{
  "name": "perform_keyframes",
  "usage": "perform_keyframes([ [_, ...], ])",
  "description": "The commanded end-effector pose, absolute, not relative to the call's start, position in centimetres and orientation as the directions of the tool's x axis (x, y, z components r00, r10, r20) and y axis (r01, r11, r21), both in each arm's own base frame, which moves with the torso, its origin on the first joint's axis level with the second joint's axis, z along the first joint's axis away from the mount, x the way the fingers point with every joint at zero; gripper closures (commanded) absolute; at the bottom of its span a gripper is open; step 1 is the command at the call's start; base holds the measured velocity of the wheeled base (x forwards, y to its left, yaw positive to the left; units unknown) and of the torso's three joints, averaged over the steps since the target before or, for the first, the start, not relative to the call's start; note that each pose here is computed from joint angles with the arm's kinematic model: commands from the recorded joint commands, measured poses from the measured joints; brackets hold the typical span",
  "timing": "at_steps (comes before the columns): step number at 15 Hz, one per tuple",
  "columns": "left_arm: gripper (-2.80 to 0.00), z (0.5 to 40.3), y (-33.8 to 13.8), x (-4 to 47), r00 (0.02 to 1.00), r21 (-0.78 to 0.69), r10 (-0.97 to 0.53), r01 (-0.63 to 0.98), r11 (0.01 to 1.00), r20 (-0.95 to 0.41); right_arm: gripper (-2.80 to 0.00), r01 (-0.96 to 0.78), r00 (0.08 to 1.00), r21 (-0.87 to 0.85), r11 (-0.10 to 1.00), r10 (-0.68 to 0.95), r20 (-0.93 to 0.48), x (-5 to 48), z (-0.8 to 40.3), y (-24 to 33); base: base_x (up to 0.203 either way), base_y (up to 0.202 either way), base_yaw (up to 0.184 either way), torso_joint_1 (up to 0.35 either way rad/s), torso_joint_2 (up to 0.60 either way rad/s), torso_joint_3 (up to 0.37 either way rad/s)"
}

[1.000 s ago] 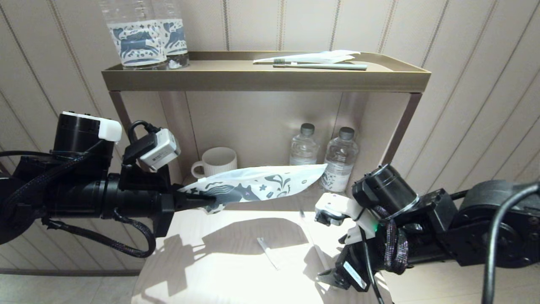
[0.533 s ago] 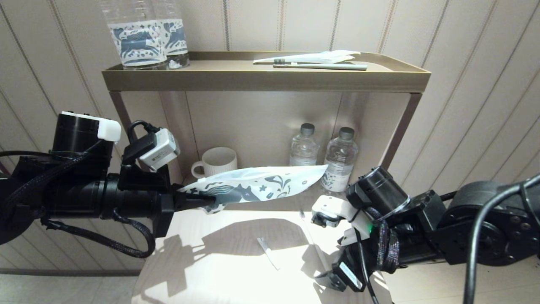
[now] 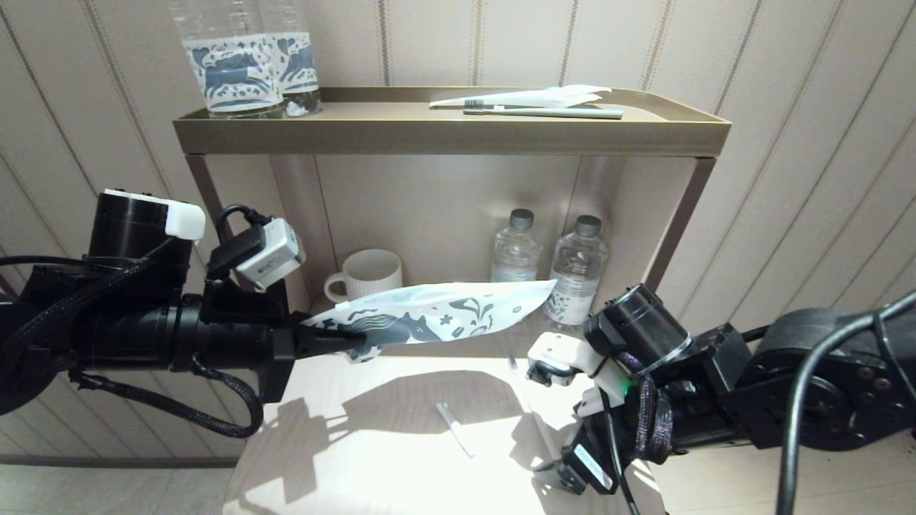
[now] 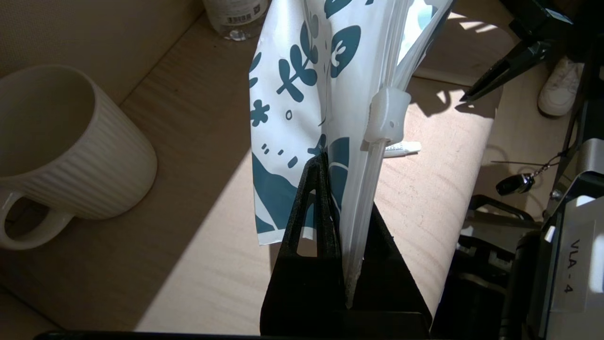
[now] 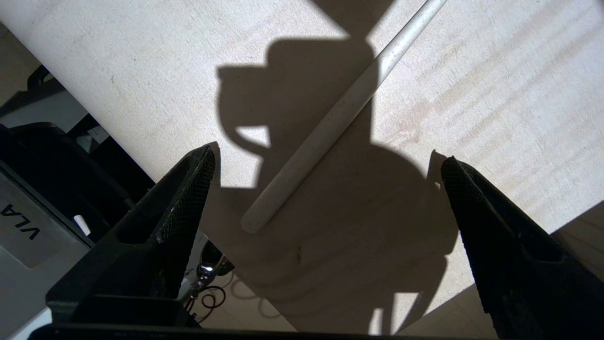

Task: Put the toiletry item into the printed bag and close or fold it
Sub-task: Pick up a toothbrush

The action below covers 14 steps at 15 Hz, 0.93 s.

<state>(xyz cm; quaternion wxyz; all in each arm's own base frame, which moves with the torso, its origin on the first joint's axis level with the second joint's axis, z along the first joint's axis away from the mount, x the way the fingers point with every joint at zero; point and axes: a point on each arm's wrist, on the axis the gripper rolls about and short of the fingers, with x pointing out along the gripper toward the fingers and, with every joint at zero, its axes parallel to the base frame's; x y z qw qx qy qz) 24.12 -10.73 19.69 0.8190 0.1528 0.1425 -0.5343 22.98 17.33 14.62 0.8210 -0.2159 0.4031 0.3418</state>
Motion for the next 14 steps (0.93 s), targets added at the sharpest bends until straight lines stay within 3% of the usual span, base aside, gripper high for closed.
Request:
perform_keyframes([
  [1,0.0,19.64,-10.74,24.17,0.385,0.098,-0.834,0.921,0.378,-0.396,-2.8,-0.737,0.438,-0.079,0.672,0.386,-0.812,23.04,14.51,17.38,0.0,0.0,0.0,0.0,0.0,0.0],
  [10,0.0,19.66,-10.71,24.08,0.385,0.099,-0.834,0.92,0.378,-0.395,-2.8,-0.74,0.421,-0.078,0.668,0.37,-0.828,23.28,13.6,17.88,0.0,0.0,0.0,0.0,0.0,0.0],
  [11,0.0,19.65,-10.71,24.08,0.385,0.099,-0.834,0.921,0.378,-0.396,0.0,-0.74,0.42,-0.078,0.668,0.369,-0.829,23.29,13.56,17.89,0.0,0.0,0.0,0.0,0.0,0.0],
  [14,0.0,19.68,-10.72,24.1,0.385,0.099,-0.834,0.92,0.378,-0.395,0.0,-0.742,0.42,-0.079,0.666,0.369,-0.829,23.29,13.56,17.89,0.0,0.0,0.0,0.0,0.0,0.0],
])
